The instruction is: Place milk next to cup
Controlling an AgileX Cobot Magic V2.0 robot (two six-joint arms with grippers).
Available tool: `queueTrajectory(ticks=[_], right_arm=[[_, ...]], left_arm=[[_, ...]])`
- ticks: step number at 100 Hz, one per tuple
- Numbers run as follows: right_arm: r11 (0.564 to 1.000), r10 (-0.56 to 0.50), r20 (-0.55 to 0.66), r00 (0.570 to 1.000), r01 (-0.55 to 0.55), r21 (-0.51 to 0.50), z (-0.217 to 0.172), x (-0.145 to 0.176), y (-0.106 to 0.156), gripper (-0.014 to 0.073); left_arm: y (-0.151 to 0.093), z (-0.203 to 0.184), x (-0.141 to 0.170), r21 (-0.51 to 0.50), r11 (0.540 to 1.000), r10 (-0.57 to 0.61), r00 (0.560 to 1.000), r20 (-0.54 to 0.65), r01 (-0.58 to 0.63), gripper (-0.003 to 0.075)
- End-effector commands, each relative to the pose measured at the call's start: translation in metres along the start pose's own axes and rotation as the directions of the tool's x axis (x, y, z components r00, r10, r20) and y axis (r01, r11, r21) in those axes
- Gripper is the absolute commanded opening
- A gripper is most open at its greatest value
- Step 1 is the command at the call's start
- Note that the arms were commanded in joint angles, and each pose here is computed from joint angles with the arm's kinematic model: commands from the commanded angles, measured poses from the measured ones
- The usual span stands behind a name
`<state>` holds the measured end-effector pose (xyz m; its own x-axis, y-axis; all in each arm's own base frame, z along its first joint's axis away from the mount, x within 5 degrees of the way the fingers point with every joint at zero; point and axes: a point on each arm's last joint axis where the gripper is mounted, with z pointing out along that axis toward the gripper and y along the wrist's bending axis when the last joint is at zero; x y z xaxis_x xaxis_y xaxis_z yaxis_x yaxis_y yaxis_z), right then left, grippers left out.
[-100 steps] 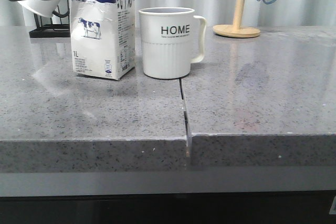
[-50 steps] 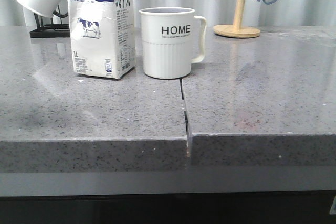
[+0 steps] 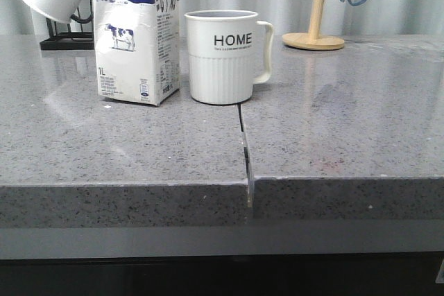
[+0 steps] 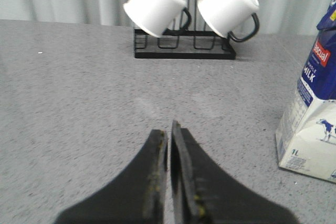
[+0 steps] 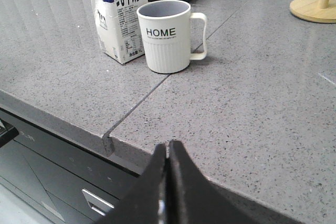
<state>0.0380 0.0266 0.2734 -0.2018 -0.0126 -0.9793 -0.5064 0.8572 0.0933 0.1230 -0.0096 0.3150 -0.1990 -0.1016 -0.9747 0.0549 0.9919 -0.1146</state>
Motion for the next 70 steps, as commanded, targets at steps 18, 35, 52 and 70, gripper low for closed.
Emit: queueTrajectory(ticks=[18,35,52,70], right_arm=[[1.0,-0.011,0.084,0.996,0.01,0.007,-0.002,-0.014,0.0,-0.0018],[1.0,-0.011,0.084,0.996,0.01,0.007,-0.002,-0.014,0.0,-0.0018],[1.0,-0.011,0.084,0.996,0.01,0.007,-0.002,-0.014,0.0,-0.0018],[1.0,-0.011,0.084,0.996,0.01,0.007,-0.002,-0.014,0.0,-0.0018]], left_arm=[[0.005,-0.038,0.009,-0.046,0.998,0.039,0.998,0.046,-0.037,-0.0021],[0.007,-0.059,0.023,-0.044,0.998,0.051,0.99,0.13,-0.045,-0.0021],[0.009,-0.073,0.04,-0.043,0.999,0.04,0.988,0.152,-0.034,-0.0021],[0.011,-0.08,0.055,-0.044,0.998,0.048,0.979,0.197,-0.04,-0.0021]])
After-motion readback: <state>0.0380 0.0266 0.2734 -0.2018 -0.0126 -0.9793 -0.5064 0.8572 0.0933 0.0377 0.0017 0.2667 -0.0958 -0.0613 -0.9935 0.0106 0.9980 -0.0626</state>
